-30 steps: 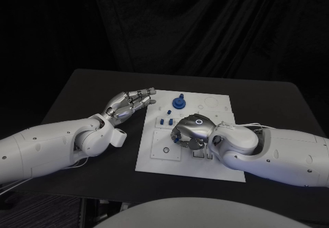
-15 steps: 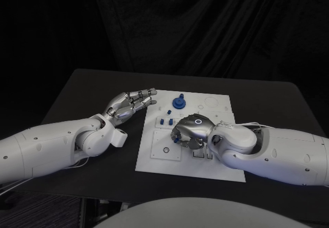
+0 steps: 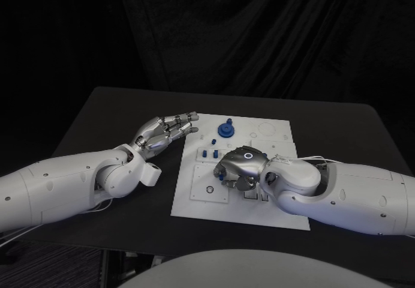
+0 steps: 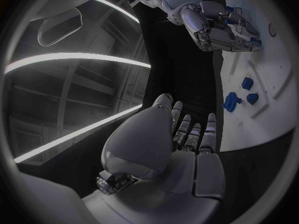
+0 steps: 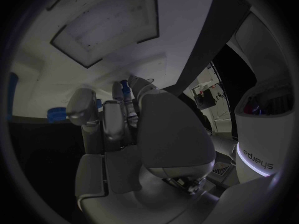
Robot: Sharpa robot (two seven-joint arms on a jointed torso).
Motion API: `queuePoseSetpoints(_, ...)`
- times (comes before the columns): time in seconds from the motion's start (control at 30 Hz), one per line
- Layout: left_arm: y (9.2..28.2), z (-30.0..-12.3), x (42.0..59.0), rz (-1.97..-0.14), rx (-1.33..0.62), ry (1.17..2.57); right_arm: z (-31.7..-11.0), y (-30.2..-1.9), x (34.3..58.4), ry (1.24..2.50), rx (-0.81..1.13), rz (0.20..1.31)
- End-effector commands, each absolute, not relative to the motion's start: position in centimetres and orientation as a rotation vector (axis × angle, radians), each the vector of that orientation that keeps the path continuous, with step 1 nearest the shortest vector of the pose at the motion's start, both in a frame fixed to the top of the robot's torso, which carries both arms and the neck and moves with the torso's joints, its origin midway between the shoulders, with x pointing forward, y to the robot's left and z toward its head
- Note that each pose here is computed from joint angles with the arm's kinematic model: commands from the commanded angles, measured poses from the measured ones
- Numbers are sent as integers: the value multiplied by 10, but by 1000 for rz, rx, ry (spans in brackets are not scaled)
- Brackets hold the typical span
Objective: Assemble the parts on the task board
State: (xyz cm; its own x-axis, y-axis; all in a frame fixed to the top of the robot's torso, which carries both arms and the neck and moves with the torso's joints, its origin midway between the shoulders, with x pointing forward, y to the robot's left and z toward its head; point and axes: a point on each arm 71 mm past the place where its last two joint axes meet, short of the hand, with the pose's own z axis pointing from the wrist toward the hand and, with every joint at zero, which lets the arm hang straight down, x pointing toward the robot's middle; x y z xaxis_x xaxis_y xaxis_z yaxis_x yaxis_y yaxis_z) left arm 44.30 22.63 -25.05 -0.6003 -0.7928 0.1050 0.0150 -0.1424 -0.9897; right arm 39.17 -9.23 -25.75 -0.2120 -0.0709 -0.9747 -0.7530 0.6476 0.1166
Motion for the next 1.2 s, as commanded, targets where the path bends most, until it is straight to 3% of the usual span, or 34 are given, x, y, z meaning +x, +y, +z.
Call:
queuePoseSetpoints(0.03, 224, -250, 442, -1824, -890, 1546, -259, -92, 391, 1688, -677, 712)
queuePoseSetpoints(0.47, 225, -251, 441, -1821, -893, 1547, -245, -108, 392, 1581, -581, 699)
queuePoseSetpoints(0.67, 227, -251, 441, -1815, -894, 1543, -216, -128, 400, 1525, -556, 655)
queuePoseSetpoints(0.9, 228, -251, 441, -1809, -894, 1538, -185, -163, 416, 1552, -550, 544)
queuePoseSetpoints(1.2, 225, -251, 442, -1818, -887, 1530, -183, -195, 433, 1581, -509, 484)
